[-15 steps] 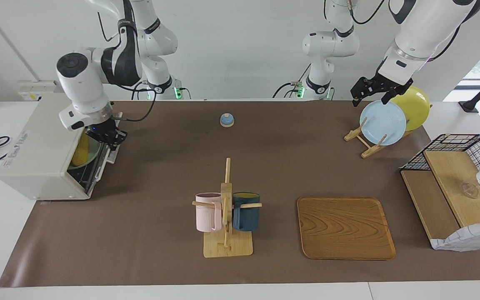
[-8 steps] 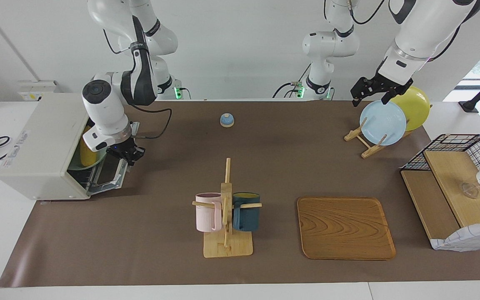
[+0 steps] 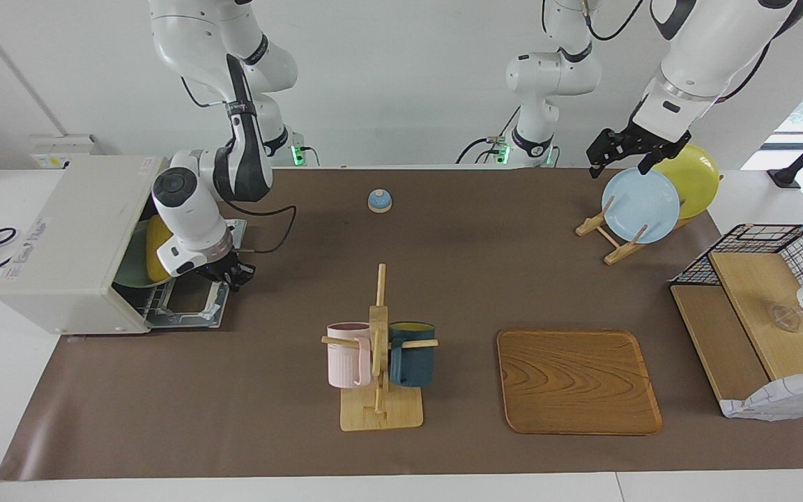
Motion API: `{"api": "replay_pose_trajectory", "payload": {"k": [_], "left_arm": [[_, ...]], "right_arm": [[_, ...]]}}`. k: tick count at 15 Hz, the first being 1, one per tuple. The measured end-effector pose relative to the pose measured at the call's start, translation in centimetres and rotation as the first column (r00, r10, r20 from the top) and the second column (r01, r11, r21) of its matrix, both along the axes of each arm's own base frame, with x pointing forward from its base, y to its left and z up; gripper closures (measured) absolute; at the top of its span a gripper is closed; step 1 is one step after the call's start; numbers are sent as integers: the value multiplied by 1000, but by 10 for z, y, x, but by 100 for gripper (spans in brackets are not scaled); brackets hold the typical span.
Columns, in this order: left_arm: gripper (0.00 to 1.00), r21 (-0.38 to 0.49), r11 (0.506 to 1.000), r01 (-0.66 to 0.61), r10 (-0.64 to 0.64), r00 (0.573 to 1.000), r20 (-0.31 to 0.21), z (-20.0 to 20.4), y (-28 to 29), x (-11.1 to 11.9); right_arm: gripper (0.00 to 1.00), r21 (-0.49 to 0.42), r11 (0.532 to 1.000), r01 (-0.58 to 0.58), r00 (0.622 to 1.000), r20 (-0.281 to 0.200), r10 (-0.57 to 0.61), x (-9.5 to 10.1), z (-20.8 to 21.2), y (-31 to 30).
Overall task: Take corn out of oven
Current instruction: 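Reach the right gripper into the oven and grasp the green plate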
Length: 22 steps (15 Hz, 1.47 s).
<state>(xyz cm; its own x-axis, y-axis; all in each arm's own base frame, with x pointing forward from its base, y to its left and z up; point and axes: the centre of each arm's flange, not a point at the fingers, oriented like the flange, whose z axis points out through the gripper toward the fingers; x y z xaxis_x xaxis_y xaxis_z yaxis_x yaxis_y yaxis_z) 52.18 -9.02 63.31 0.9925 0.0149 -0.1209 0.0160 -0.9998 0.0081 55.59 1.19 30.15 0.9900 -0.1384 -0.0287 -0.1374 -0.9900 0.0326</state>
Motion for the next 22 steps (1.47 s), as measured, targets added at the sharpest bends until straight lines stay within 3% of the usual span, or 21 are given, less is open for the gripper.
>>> {"api": "replay_pose_trajectory", "payload": {"k": [5,9,13,17,22], "left_arm": [[0,0,1000,-2,2,1000,0,0,1,0],[0,0,1000,-3,3,1000,0,0,1,0],[0,-1,1000,-13,13,1000,4,0,6,2],[0,-1,1000,-26,26,1000,8,1,13,3],[0,-2,1000,-27,27,1000,9,1,13,3]], "right_arm": [[99,12,1000,-20,999,46,20,18,27,25],[67,2,1000,1,998,-67,0,18,86,28],[66,-90,996,16,987,-155,-29,0,103,-2],[66,-103,994,42,979,-192,-61,-10,85,-28],[65,-140,990,-34,975,-222,3,-20,75,-37]]}}
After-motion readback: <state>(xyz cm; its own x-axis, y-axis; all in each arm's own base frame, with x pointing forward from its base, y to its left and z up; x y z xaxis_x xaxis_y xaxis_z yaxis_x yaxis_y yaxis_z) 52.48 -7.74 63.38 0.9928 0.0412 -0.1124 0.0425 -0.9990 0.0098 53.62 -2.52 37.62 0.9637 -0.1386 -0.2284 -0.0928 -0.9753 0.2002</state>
